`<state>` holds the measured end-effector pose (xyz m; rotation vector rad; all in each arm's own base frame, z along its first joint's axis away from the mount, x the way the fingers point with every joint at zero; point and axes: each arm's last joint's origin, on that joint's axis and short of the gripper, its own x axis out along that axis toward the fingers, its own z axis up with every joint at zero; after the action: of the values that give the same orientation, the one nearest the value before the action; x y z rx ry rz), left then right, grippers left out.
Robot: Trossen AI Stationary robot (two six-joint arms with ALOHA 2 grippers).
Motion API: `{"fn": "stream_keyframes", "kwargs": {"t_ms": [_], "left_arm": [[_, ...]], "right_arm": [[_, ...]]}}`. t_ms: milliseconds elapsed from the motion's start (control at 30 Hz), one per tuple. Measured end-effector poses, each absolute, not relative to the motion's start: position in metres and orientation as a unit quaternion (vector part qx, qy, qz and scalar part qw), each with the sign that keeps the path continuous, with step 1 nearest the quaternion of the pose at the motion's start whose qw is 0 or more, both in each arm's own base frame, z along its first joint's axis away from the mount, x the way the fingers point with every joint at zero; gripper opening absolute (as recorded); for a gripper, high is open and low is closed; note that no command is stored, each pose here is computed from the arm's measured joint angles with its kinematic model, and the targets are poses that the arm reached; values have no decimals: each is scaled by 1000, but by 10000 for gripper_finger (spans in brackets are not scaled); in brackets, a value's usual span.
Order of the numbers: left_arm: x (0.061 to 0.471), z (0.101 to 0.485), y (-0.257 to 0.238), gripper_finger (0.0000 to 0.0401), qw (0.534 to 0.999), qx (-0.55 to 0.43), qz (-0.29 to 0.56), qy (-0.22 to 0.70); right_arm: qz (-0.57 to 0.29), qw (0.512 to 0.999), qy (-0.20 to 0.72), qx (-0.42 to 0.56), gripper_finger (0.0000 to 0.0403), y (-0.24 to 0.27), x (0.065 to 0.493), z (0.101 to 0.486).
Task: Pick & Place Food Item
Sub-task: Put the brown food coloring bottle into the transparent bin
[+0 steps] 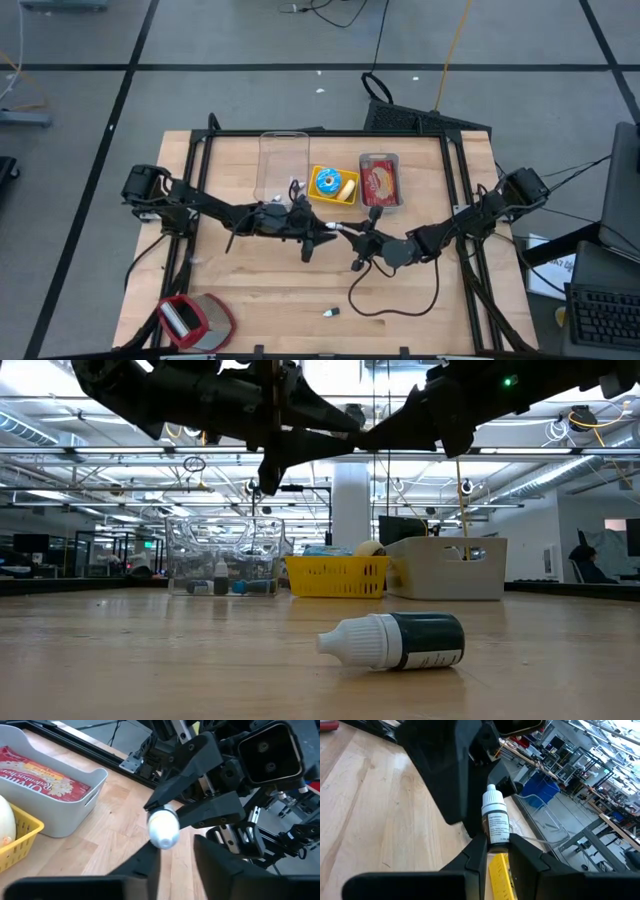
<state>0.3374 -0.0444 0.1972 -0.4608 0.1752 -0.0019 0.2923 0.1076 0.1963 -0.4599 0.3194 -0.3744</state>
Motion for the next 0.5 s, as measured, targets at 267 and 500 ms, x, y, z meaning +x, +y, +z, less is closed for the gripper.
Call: {"fn": "stream_keyframes", "kwargs": {"t_ms": [267,500], "left_arm": [[338,199,-44,204,972,-224,3,78],[338,200,-41,223,972,-224,11,76]], "right_arm": [[-172,946,161,-224,50,109,292,195],[-146,951,163,-218,50,111,292,193]]}}
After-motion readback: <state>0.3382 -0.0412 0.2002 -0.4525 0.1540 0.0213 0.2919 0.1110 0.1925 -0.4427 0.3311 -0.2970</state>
